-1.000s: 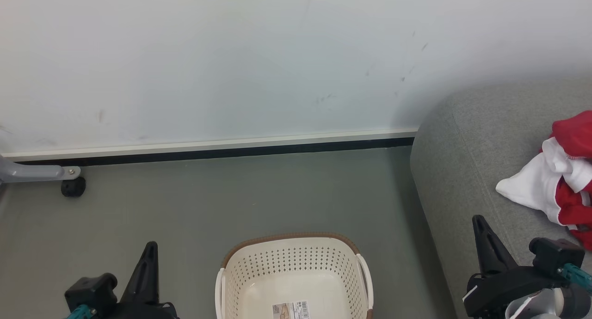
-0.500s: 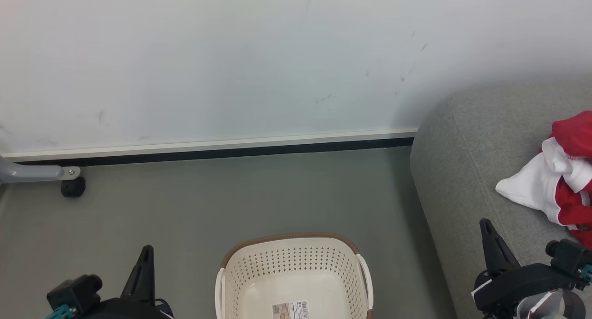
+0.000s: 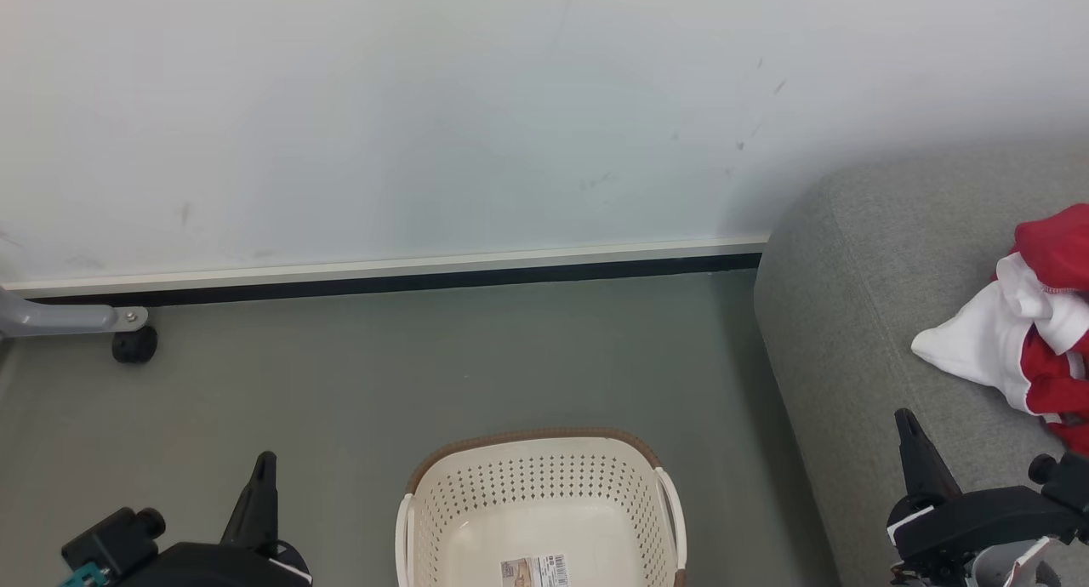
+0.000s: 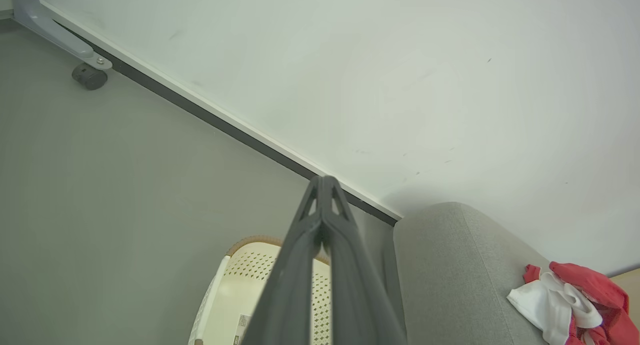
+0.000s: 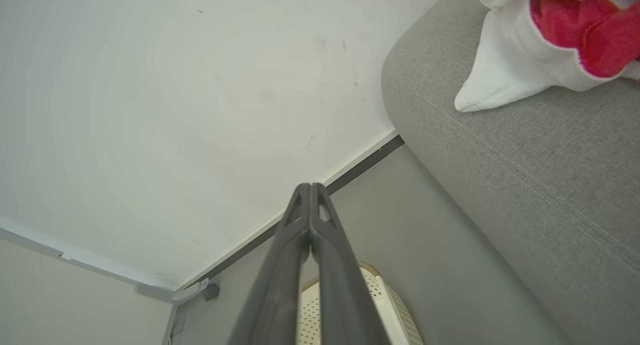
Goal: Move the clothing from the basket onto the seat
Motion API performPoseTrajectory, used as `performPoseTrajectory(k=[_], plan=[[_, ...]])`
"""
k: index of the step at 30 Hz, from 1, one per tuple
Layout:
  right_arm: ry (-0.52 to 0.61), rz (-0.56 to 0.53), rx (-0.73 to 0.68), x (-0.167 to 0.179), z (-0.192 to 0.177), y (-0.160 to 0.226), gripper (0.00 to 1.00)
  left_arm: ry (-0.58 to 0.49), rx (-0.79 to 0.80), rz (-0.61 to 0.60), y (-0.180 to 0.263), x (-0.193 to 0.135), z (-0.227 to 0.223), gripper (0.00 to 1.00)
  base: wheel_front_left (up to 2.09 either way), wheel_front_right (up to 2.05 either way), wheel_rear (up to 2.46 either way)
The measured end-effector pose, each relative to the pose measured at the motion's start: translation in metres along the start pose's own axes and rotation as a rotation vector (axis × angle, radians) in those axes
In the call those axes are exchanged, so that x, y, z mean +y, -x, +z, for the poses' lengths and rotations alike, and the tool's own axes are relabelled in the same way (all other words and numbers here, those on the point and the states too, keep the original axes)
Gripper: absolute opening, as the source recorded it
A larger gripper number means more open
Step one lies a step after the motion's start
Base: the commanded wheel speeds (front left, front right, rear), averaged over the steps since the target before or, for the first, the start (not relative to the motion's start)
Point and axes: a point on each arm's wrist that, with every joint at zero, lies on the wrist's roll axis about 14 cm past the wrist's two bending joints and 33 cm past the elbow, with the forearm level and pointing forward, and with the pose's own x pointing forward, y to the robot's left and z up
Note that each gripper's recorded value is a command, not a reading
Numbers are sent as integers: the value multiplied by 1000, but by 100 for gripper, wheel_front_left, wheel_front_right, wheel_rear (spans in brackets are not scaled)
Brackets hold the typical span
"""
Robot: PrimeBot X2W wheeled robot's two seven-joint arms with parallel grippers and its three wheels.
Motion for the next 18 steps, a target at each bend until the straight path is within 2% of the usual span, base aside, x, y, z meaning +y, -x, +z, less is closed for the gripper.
performPoseTrajectory(k=[18], plan=[[-315,-13,-11,-11,1,0,0,295,11,-8,-4,2,0,0,0,0,0]])
